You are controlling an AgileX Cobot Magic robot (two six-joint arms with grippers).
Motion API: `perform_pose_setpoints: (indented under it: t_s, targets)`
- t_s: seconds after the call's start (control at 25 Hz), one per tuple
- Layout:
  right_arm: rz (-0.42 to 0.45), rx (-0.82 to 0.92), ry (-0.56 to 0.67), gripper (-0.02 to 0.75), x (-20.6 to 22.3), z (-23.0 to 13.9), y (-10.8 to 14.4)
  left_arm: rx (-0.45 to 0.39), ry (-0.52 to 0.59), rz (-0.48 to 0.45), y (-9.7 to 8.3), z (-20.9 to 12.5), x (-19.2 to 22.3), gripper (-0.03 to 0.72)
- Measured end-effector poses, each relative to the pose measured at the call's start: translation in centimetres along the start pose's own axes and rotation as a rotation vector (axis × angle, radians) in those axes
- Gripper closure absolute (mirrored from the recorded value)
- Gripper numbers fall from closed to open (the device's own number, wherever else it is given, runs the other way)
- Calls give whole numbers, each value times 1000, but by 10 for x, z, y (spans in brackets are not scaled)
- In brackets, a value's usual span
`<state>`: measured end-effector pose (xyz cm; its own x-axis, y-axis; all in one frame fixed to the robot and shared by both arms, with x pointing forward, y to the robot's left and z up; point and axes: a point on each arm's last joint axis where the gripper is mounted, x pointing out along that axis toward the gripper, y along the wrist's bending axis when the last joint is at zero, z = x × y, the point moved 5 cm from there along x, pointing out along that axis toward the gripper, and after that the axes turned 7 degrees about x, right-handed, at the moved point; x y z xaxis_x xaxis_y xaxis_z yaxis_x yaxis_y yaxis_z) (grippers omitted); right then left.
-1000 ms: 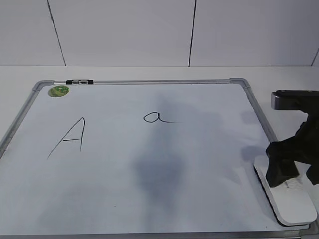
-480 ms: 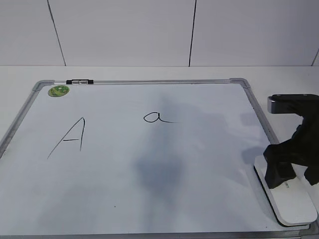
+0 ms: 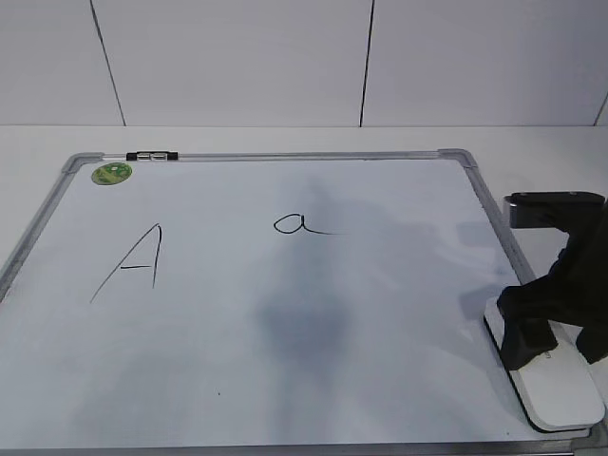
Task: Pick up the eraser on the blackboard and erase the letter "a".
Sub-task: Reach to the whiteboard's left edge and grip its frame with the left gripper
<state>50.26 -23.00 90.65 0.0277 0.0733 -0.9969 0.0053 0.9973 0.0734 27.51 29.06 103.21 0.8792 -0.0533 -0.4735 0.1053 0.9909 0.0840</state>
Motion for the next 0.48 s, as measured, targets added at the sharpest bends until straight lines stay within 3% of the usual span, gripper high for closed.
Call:
perform_pose_setpoints:
  t_s: [0.48]
  targets:
    - [15, 19, 9, 79, 12, 5, 3, 0, 0, 0, 0, 0, 0, 452]
